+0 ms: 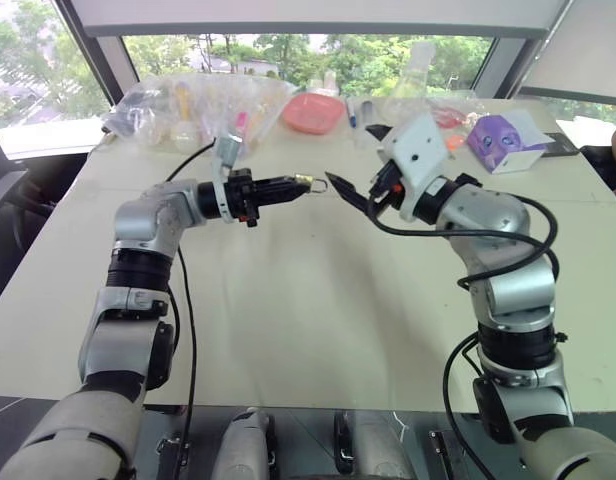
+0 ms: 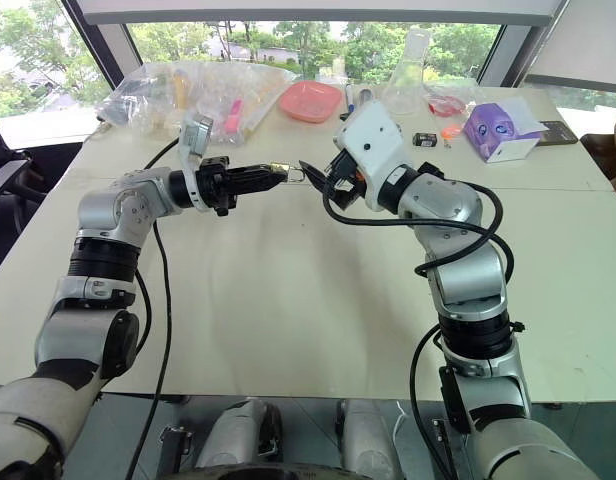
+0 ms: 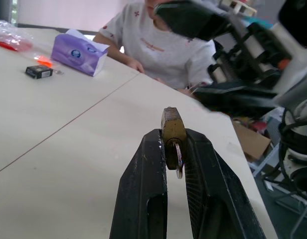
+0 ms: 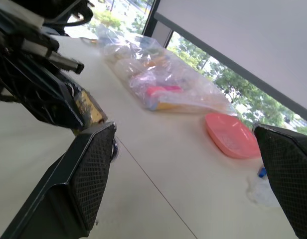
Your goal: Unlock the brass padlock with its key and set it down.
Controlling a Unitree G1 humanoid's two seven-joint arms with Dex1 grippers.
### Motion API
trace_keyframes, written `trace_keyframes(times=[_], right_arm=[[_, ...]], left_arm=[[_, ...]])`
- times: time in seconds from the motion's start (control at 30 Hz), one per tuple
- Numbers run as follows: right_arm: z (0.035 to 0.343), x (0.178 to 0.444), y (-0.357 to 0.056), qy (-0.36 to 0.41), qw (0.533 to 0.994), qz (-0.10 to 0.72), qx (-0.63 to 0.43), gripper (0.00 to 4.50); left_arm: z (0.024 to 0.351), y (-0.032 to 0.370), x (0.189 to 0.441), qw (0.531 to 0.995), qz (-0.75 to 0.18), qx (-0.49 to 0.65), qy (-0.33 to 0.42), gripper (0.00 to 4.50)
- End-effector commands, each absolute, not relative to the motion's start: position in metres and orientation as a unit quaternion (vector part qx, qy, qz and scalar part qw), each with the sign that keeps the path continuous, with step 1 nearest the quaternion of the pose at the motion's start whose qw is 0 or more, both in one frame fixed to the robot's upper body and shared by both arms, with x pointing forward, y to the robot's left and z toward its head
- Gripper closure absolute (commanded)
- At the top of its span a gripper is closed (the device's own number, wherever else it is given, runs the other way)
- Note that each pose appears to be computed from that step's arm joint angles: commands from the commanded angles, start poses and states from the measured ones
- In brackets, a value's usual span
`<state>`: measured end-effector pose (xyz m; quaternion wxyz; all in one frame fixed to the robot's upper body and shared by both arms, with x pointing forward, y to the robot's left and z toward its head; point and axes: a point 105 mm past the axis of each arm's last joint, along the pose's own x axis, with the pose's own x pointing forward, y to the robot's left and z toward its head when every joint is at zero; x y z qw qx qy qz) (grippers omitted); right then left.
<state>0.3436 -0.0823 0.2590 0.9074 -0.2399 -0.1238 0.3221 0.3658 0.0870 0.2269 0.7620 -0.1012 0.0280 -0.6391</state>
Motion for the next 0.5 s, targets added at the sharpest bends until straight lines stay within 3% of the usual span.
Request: trace_keyframes(times=[0.03,0.5], right_arm=[[0.264,0.343,-0.080,-0.141,0.900,0.326,-0.252,0.03],[0.243,0.345,-0.078,-0.086,0.897,0.361,-0.241,0.03]], left_arm=[[0.242,0.085,0.357,0.748,-0.658,-0.090,0.002,4.50],[0.239,0.086,0.346,0.736,-0.673,-0.064,0.007,4.50]])
